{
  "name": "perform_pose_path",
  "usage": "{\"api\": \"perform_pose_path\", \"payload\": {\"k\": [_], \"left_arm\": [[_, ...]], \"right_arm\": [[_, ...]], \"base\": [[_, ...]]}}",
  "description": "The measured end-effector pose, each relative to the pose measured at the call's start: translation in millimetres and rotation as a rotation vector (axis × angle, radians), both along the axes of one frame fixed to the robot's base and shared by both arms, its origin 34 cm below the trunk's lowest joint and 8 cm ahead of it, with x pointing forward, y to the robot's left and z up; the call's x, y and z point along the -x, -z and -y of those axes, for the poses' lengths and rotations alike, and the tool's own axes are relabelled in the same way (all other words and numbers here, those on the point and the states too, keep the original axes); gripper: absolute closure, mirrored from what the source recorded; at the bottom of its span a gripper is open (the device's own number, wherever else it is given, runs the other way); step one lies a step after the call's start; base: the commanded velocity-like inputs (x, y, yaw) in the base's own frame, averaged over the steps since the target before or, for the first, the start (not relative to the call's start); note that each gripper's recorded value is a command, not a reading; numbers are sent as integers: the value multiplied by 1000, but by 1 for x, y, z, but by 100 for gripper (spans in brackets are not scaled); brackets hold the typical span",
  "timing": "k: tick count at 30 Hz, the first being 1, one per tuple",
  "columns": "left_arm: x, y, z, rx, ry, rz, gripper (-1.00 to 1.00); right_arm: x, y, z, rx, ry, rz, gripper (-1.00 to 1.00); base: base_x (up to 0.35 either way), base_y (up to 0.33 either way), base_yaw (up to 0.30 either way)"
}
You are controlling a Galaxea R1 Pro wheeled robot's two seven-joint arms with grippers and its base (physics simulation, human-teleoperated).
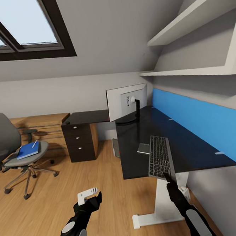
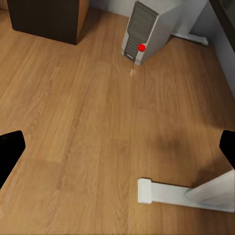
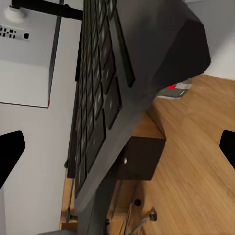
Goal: In the bedroom, organize the workspace by keeping the computer under the desk, ensuring the monitor is on the desk, placing the keyboard on the desk next to the monitor, placing the mouse on the desk next to the keyboard, moving the folder from the swivel chair onto the desk next to the mouse, stacking the notebook on top of the folder with the pen on top of the notebook, and positioning the swivel chair next to the desk.
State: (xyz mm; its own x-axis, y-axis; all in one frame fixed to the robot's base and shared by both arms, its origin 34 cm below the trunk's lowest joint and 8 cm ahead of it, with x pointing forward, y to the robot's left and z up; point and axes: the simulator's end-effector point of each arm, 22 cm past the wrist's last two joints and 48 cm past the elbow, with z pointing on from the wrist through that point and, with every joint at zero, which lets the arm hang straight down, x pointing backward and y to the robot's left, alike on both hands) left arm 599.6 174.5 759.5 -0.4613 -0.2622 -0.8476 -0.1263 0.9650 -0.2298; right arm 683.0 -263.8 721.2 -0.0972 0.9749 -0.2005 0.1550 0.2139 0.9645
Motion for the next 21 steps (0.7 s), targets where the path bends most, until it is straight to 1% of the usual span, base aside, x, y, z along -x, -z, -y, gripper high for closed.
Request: {"api": "perform_pose_path", "payload": {"k": [21], "left_arm": [[0,2,0,0,0,-4,-100]], "right_arm": [[0,0,0,-1,0,-1,-100]], "base": [[18,0,0]]}}
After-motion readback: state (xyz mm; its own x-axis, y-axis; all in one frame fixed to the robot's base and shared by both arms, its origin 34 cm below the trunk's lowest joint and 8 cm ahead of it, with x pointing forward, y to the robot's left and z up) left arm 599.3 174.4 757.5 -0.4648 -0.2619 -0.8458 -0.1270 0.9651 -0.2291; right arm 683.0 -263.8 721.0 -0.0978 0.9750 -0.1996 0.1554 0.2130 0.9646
